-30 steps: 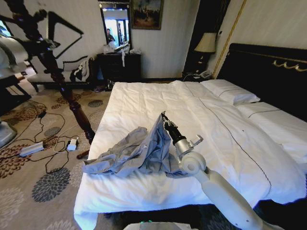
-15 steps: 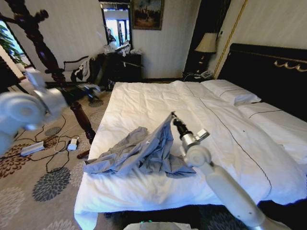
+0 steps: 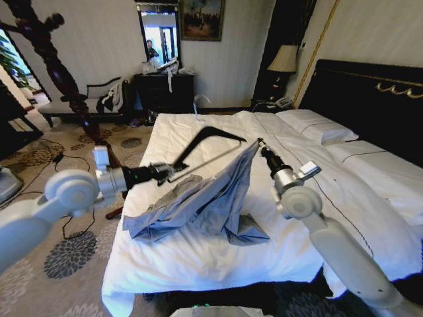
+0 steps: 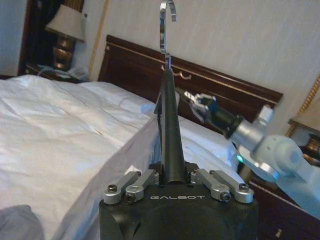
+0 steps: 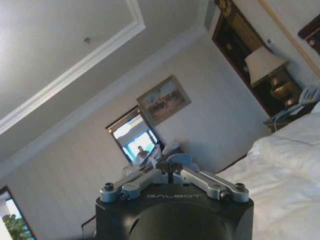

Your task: Pick up the clothes from the bed and hang them on the clothes hanger.

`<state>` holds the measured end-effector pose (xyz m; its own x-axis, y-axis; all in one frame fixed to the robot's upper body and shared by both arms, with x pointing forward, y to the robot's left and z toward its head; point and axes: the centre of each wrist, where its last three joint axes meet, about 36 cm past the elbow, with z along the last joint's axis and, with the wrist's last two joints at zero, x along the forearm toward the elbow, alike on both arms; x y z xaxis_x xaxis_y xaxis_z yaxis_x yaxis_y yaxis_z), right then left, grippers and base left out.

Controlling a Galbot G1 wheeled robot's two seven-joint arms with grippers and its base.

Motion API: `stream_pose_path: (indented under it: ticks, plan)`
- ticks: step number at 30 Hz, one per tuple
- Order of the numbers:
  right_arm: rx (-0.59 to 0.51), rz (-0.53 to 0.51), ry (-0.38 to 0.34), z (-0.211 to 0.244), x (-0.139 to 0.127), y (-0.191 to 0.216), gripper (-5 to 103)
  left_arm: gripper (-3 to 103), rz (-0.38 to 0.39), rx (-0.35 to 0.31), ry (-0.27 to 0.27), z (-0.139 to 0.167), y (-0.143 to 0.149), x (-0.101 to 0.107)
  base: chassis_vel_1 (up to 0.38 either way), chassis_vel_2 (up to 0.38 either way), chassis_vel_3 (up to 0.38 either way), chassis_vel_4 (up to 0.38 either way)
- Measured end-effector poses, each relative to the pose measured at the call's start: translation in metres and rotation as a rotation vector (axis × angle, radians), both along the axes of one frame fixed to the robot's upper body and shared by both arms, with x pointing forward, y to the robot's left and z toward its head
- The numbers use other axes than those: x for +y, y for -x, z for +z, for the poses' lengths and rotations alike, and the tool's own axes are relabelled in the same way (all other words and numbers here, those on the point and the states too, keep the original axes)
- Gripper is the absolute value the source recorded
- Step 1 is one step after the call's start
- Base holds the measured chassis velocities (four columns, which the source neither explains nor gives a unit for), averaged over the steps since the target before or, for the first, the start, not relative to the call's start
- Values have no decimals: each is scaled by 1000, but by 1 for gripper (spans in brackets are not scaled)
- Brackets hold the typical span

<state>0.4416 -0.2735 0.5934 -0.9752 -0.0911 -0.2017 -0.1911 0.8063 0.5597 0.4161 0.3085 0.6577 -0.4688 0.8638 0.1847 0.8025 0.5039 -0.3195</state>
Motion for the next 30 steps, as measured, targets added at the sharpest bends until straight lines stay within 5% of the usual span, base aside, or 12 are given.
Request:
stream_pose_path:
  ticks: [7,17,30]
  plan:
    - [-23,-25,12,0,-7,-2,0,20,4,8,-44,-10,4,0,0,0,0,0]
    - [0,-75,99,-18,-25,-12,0,20,18,-47,-9,19,3,5,0,0,0,0]
    - [-34,-91,112,-3,-40,-11,0,20,-9,17,-102,-22,18,-5,0,0,0,0]
